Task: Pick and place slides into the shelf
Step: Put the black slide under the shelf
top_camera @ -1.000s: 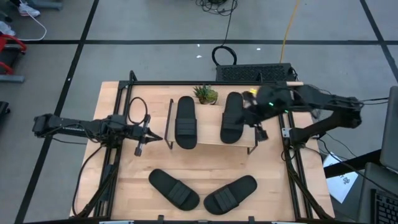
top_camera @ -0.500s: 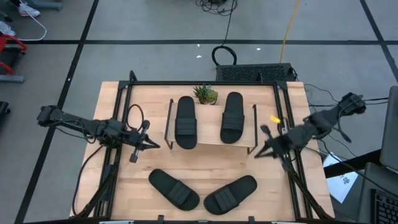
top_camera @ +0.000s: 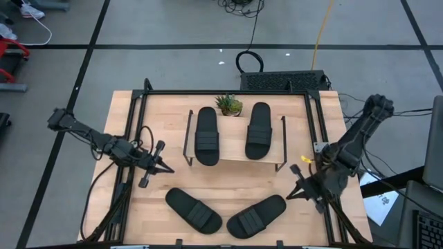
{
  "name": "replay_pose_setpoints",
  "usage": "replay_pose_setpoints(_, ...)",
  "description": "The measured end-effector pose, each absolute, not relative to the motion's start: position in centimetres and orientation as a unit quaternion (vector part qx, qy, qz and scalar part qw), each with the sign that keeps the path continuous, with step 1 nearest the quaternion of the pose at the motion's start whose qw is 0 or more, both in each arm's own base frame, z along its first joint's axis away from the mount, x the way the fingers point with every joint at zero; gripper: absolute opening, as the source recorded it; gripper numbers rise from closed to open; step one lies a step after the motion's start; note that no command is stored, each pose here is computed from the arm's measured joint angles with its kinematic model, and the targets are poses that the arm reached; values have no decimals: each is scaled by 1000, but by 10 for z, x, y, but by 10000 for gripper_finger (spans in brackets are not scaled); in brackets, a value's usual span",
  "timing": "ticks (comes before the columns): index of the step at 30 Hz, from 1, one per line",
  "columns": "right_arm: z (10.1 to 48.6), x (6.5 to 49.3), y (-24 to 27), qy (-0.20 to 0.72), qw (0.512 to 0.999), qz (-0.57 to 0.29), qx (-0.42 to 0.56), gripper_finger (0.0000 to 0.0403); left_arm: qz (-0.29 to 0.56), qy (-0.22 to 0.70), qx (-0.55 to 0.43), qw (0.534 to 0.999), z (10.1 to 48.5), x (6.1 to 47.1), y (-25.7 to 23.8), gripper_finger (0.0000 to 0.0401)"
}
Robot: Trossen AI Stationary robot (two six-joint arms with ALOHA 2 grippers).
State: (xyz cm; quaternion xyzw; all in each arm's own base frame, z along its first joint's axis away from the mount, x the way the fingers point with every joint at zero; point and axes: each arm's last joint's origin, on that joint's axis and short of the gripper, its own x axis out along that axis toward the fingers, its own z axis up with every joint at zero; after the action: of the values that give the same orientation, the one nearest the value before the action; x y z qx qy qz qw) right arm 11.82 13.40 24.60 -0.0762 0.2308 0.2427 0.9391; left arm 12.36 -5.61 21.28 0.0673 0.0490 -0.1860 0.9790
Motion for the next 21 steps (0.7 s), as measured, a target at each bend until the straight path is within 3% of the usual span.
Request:
replay_pose_setpoints(10, 238, 96, 102, 125, 981, 134, -70, 0, -221, 112, -41, 968, 198, 142, -74, 3)
replay_pose_setpoints(17, 233, 89, 98, 109, 975, 157, -117, 0, -249, 125, -63, 958, 190, 138, -106, 3)
replay_pose_setpoints(21, 234, 82, 93, 96, 975, 169, -111, 0, -223, 113, -82, 965, 191, 130, -120, 3)
